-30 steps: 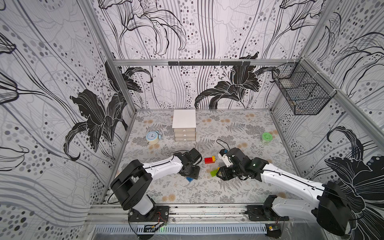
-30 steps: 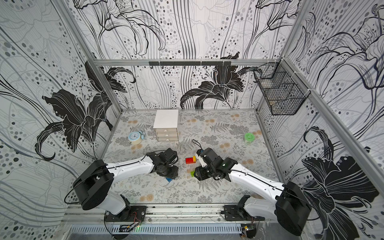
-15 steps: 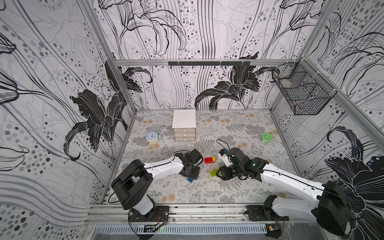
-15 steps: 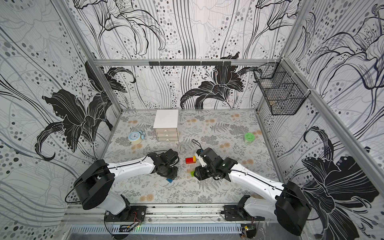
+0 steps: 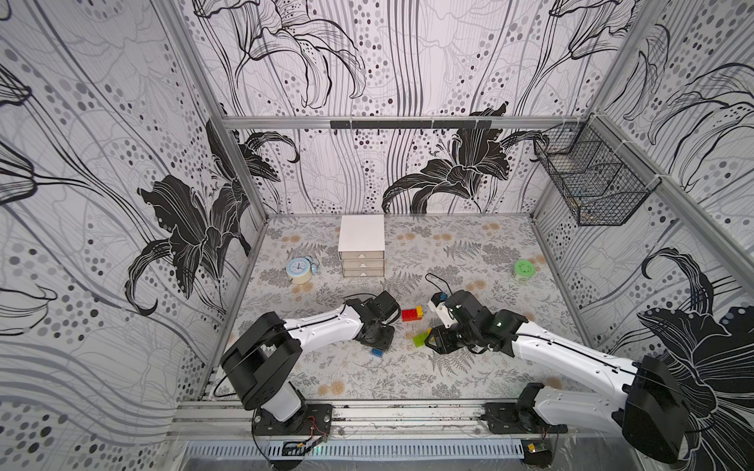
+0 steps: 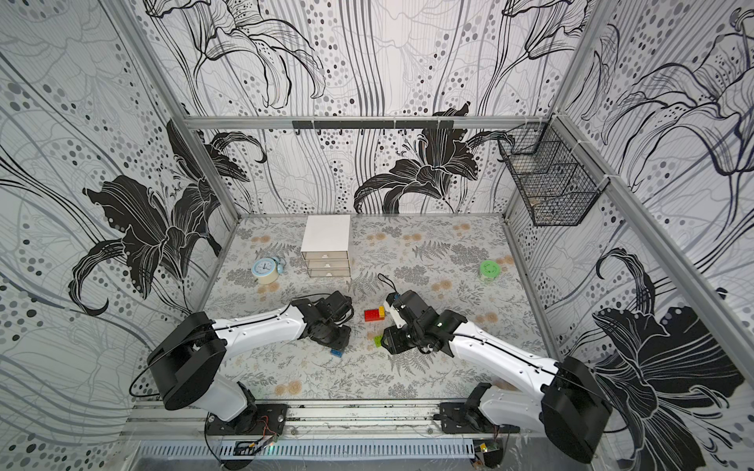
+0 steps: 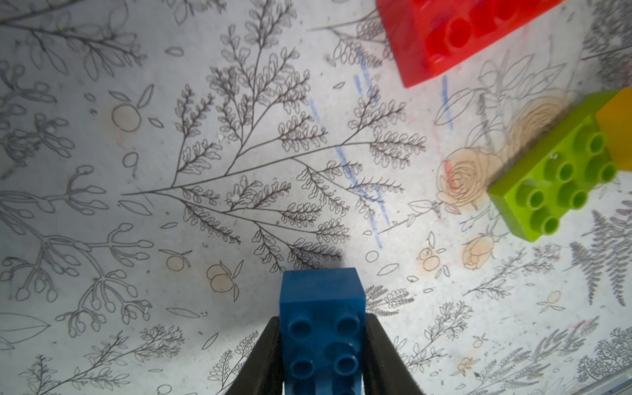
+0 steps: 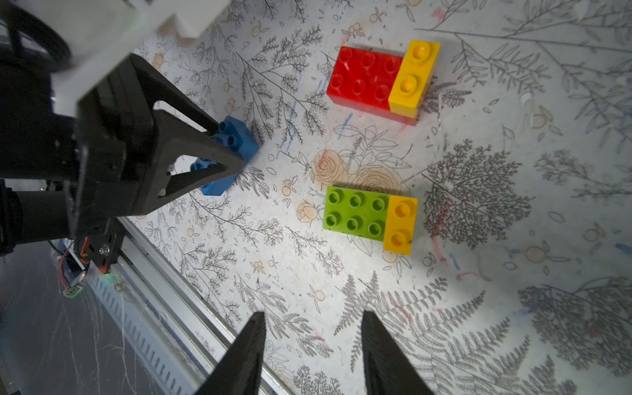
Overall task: Assemble the number 5 with lego
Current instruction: Pick up the lego brick from the center of the board, then assemble the lego brick with the lego brick.
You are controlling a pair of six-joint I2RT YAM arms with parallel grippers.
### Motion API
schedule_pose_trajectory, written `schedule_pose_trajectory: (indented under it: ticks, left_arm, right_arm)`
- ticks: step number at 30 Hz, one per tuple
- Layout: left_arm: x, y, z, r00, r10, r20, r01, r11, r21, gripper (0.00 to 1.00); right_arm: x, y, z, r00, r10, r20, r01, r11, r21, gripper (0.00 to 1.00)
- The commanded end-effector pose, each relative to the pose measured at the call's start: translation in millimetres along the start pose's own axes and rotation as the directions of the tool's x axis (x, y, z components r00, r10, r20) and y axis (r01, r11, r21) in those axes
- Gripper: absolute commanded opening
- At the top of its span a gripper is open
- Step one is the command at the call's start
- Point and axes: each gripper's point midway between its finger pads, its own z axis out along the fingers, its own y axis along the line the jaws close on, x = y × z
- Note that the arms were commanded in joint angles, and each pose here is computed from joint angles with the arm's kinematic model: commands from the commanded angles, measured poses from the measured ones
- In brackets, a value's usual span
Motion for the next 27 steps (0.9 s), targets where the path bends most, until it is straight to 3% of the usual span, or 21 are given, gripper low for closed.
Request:
schedule_pose_trajectory:
  ticks: [1,9,16,27]
  left_arm:
    - [-14,-11,-10,0.999,0.041,0.033,-0.042,0.999,0.029,0.33]
    - [-31,-31,-25,0.991,0.12,0.067,-0.126,0.987,0.095,0.3]
    - [-44,-53,-38,0.97,0.225,0.097,-0.239,0.956,0.171,0.28]
    - [-63,-77,-41,0.911,0.401,0.102,-0.413,0.894,0.177,0.31]
  right_arm:
    - [3,-5,-3,0.999,0.04,0.015,-0.04,0.999,0.007,0.48]
    - [1,-28,-10,0.975,0.216,0.044,-0.216,0.976,-0.018,0.47]
    - [1,-53,-15,0.92,0.39,0.05,-0.388,0.921,-0.043,0.46]
    - [8,-62,-14,0.879,0.477,0.012,-0.475,0.876,-0.081,0.46]
